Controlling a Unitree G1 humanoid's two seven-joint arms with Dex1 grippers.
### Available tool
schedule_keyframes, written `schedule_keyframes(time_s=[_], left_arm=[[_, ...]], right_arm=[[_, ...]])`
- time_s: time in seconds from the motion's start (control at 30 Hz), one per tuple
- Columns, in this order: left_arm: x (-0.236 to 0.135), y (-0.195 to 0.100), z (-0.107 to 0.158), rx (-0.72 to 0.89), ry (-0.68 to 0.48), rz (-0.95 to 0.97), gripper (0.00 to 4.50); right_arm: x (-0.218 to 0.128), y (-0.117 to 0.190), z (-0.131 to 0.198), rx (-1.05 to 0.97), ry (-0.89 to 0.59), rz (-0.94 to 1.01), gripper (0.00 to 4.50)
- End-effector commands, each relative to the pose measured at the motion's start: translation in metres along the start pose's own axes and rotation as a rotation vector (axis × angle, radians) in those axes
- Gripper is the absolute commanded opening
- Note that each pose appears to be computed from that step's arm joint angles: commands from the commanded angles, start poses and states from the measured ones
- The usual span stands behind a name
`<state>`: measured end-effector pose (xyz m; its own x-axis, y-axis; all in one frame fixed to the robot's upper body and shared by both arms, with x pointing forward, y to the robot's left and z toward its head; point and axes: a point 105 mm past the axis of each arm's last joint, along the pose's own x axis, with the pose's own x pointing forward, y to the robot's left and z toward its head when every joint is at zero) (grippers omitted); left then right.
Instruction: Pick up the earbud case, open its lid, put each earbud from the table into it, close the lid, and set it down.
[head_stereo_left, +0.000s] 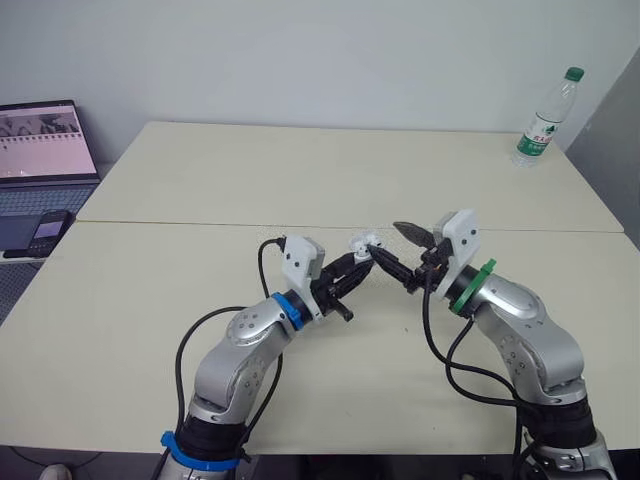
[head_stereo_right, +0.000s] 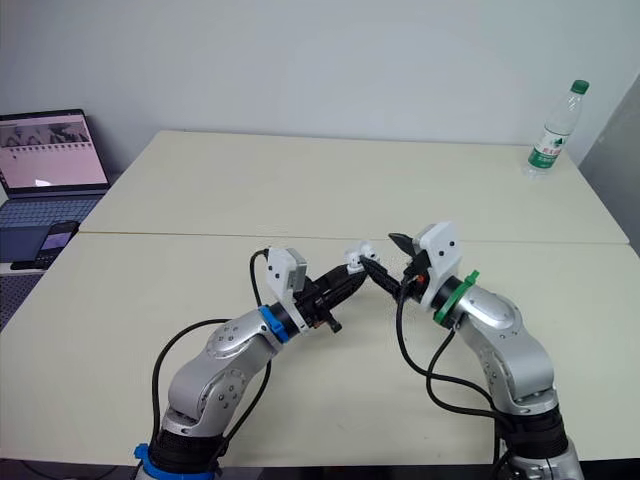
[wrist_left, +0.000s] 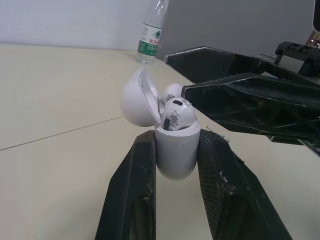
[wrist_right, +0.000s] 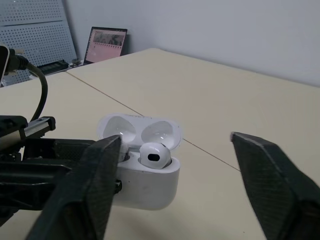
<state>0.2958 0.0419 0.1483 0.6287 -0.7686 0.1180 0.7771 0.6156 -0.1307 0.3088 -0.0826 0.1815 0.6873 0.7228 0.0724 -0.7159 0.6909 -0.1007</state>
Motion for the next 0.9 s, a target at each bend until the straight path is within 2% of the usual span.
schedule_keyframes(time_s=[0.03, 0.13, 0.27, 0.4, 0.43, 0.5, 0.6, 0.83, 0.9], left_arm=[[0.001, -0.01, 0.014, 0.044, -0.059, -0.049, 0.81], [-0.001, -0.006, 0.011, 0.057, -0.047, -0.051, 0.81], [-0.006, -0.007, 0.006, 0.058, -0.024, -0.105, 0.81], [-0.011, -0.014, 0.003, 0.018, -0.01, -0.206, 0.81], [-0.012, -0.017, 0.002, 0.005, -0.005, -0.24, 0.81], [-0.017, -0.026, 0.001, -0.047, 0.008, -0.328, 0.81], [-0.025, -0.038, -0.003, -0.087, 0.051, -0.45, 0.81], [-0.029, -0.04, -0.005, -0.097, 0.103, -0.528, 0.81], [-0.029, -0.041, -0.004, -0.108, 0.104, -0.538, 0.81]], right_arm=[[-0.004, 0.002, 0.016, 0.016, -0.072, 0.02, 4.42], [-0.01, -0.005, 0.028, 0.046, -0.111, 0.04, 4.42], [-0.019, -0.009, 0.039, 0.165, -0.091, 0.128, 4.42], [-0.027, -0.022, 0.04, 0.273, -0.009, 0.187, 4.42], [-0.029, -0.025, 0.038, 0.294, 0.018, 0.188, 4.27], [-0.032, -0.033, 0.031, 0.351, 0.052, 0.195, 3.79], [-0.04, -0.039, 0.016, 0.486, 0.087, 0.229, 2.74], [-0.048, -0.014, -0.007, 0.589, 0.221, 0.404, 0.02], [-0.05, -0.008, -0.012, 0.582, 0.265, 0.433, 0.02]])
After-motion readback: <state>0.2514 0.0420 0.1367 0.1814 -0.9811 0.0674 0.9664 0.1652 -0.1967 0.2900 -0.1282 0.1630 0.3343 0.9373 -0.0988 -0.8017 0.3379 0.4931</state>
